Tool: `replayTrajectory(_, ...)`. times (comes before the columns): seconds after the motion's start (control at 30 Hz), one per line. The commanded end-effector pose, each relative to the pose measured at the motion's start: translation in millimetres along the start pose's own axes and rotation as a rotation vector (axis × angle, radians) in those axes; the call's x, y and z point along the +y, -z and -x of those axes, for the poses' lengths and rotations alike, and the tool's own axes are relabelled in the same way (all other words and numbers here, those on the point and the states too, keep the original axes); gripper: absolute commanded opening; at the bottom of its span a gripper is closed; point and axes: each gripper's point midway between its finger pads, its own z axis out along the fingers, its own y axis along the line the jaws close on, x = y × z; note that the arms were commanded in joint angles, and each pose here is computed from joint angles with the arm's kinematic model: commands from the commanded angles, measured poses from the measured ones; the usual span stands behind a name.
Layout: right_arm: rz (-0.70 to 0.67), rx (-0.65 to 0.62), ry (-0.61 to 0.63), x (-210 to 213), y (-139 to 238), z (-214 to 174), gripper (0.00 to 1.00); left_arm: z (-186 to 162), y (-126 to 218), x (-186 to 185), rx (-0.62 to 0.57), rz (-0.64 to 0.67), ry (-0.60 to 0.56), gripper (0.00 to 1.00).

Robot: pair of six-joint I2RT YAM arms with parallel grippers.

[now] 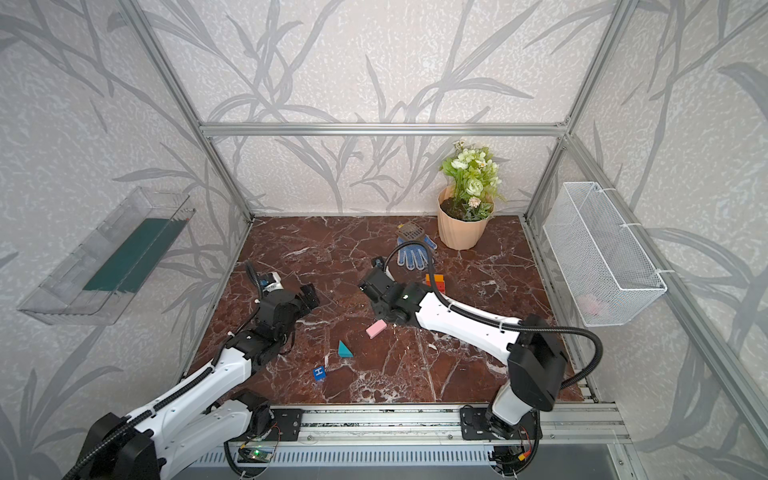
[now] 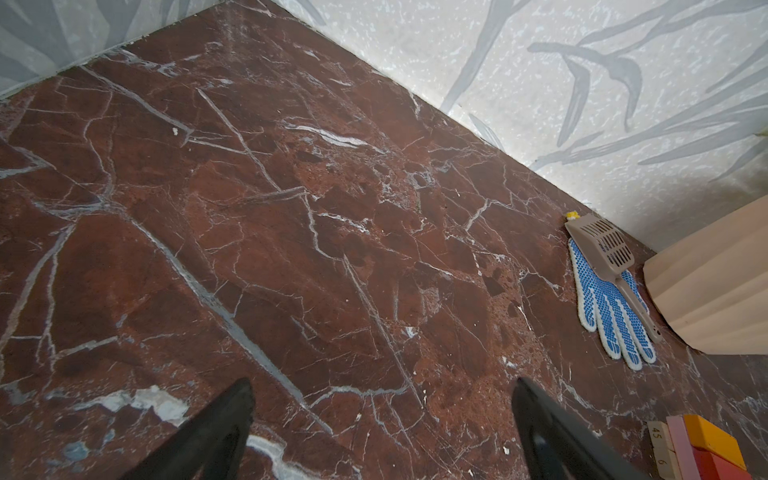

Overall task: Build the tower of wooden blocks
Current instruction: 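Lift and carry the lime green cube with the right gripper over the stack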

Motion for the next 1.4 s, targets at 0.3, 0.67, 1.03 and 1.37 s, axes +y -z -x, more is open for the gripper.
replayTrajectory(0.3,-0.229,-0.111,-0.234,-132.4,33.2,-23.1,0.09,9.9,1.8,-5.7,-0.016,-0.007,0.023,0.98)
replayTrajectory(0.67,-0.345,-0.09,-0.334,-198.4,10.7,-47.2,0.0,8.5,1.1,-6.0,-0.01,-0.008,0.024,0.97)
replayTrajectory(1.03,-0.255,-0.071,-0.331,-190.7,-51.9,-45.6,0.0,8.2,0.2,-5.7,-0.01,-0.005,0.024,0.98)
replayTrajectory(1.37,-0.171,-0.04,-0.301,-179.0,-78.3,-23.2,0.0,5.4,-3.5,-6.8,0.004,0.001,0.02,0.98)
